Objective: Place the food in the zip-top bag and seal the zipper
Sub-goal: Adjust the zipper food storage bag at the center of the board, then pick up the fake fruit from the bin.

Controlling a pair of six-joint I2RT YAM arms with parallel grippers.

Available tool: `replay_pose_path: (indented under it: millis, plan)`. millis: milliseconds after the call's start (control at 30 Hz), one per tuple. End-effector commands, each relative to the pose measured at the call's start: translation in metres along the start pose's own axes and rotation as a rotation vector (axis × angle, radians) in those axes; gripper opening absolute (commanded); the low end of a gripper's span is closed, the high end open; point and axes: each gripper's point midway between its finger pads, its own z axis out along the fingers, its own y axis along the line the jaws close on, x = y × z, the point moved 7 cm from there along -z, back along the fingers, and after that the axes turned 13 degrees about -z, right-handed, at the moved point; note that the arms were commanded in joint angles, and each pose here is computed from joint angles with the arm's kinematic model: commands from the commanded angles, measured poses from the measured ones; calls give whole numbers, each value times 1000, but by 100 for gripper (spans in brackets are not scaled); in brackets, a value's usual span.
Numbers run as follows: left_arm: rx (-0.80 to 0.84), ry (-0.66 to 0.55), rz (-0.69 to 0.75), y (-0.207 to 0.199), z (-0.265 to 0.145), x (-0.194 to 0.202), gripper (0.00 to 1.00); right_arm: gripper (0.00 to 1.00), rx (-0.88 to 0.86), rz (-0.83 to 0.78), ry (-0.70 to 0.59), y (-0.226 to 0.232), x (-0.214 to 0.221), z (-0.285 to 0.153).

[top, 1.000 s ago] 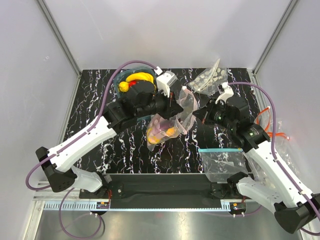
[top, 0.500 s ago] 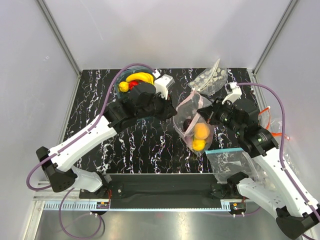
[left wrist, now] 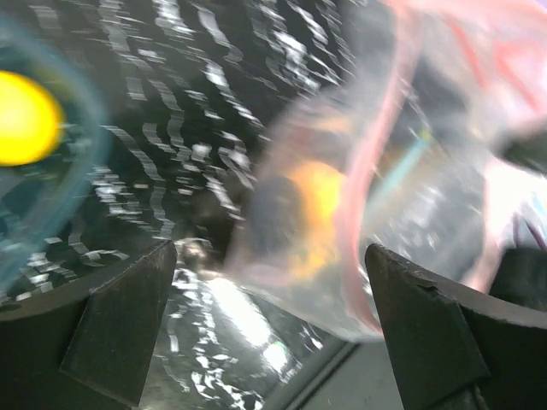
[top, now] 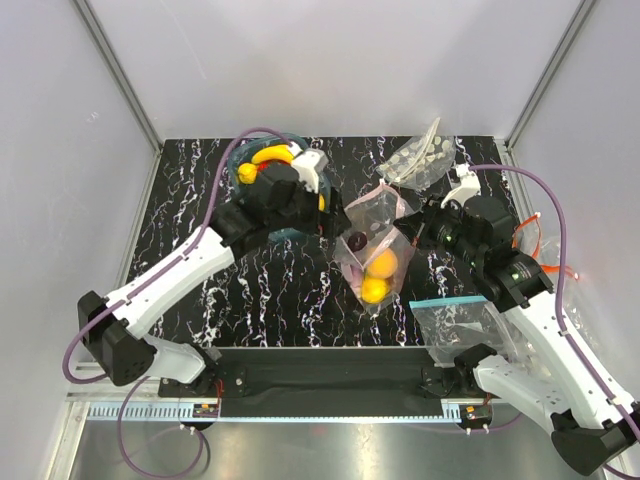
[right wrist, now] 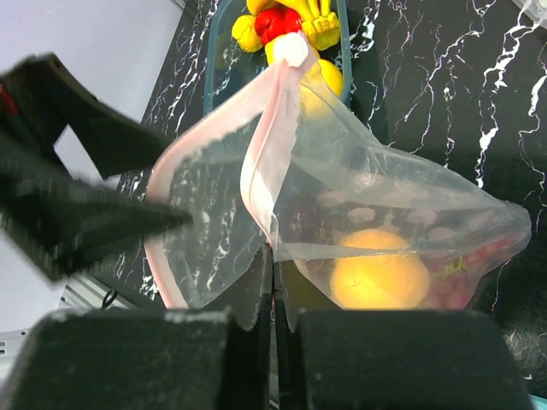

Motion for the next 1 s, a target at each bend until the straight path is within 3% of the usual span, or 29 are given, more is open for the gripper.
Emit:
replay_pose_path:
  millis: [0, 267, 400, 633, 733, 967]
  plan:
    - [-27, -127, -60, 16, -14, -30, 99, 0, 5, -31, -72, 2, -14, -3]
    - [-59, -237, -224, 70, -29, -48, 99, 0, 49, -47, -96, -3, -16, -9]
    - [-155, -312, -234, 93, -30, -52, 99, 0, 59, -53, -101, -3, -18, -13]
    - [-33, -382, -229, 99, -36, -53, 99, 0, 104, -67, -93, -9, -16, -15]
    - [-131, -407, -254, 113, -31, -55, 99, 0, 104, -67, -99, -9, -16, -16]
    - [-379, -241, -272, 155, 22, -61, 99, 0, 87, -59, -95, -7, -16, -12]
